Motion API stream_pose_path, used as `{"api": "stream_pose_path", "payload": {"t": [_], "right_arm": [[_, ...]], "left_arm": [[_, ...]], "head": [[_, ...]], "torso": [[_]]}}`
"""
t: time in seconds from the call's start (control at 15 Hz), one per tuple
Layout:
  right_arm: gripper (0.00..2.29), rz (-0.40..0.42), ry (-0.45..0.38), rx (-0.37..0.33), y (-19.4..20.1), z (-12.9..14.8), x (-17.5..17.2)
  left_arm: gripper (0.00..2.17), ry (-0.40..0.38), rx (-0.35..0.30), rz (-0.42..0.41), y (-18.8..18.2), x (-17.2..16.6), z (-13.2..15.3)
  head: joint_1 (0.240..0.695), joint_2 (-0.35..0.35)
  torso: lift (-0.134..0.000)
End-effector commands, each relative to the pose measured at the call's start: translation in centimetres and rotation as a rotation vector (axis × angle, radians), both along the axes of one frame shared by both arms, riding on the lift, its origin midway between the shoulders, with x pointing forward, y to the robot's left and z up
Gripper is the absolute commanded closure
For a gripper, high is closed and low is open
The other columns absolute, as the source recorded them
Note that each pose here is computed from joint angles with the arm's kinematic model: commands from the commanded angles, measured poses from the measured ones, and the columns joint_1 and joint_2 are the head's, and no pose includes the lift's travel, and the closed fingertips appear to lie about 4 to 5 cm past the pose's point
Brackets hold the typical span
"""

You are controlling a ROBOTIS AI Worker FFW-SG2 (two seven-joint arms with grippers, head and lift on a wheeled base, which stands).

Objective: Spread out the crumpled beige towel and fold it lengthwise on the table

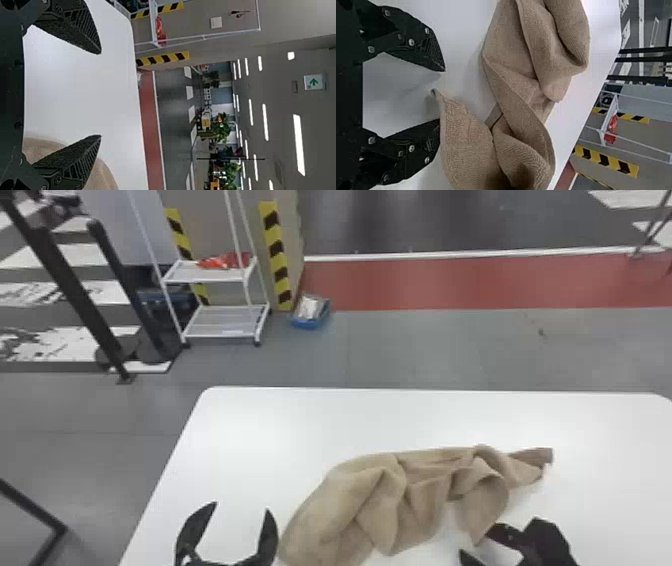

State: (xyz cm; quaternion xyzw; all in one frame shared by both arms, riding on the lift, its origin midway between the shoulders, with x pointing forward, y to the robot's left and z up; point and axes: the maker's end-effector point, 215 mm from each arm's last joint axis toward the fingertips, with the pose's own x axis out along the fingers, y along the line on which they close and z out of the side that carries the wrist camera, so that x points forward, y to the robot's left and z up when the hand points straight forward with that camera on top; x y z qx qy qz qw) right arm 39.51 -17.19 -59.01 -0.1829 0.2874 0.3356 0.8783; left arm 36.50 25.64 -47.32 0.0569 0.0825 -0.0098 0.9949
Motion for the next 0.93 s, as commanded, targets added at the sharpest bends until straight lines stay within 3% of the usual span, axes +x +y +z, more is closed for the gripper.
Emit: {"api": "stream_pose_path", "payload": {"t": [0.0,0.07,0.2,0.4,0.53,0.73,0.87], "right_arm": [[0.59,0.006,0.006,-0.004,0.2,-0.2,-0.1],[0.59,0.009,0.009,-0.008,0.3,-0.4,-0.2],[0.91,0.014,0.006,-0.01,0.4,-0.4,-0.2],[0.94,0.002,-0.02,-0.018,0.4,-0.1,0.4],[1.1,0.002,-0.033,-0.02,0.2,0.2,0.8],[1.12,-0.02,-0.104,-0.03,-2.2,2.5,1.6],[1.12,-0.046,-0.15,-0.053,-6.2,5.4,2.1]], "left_arm": [[0.14,0.0,0.002,-0.002,0.0,0.0,0.0],[0.14,0.0,0.002,-0.002,0.0,0.0,0.0],[0.14,-0.001,0.002,-0.002,0.0,0.0,0.1],[0.14,0.0,0.002,-0.002,0.0,0.0,0.0],[0.14,-0.001,0.001,-0.002,0.0,-0.2,0.0],[0.14,-0.011,0.0,0.0,0.1,-0.3,0.5],[0.14,-0.008,0.003,0.004,0.3,-0.3,0.4]], "head": [[0.695,0.124],[0.695,0.128],[0.695,0.131],[0.695,0.132],[0.695,0.131],[0.695,0.126],[0.695,0.111]], "torso": [[0.0],[0.0],[0.0],[0.0],[0.0],[0.0],[0.0]]}}
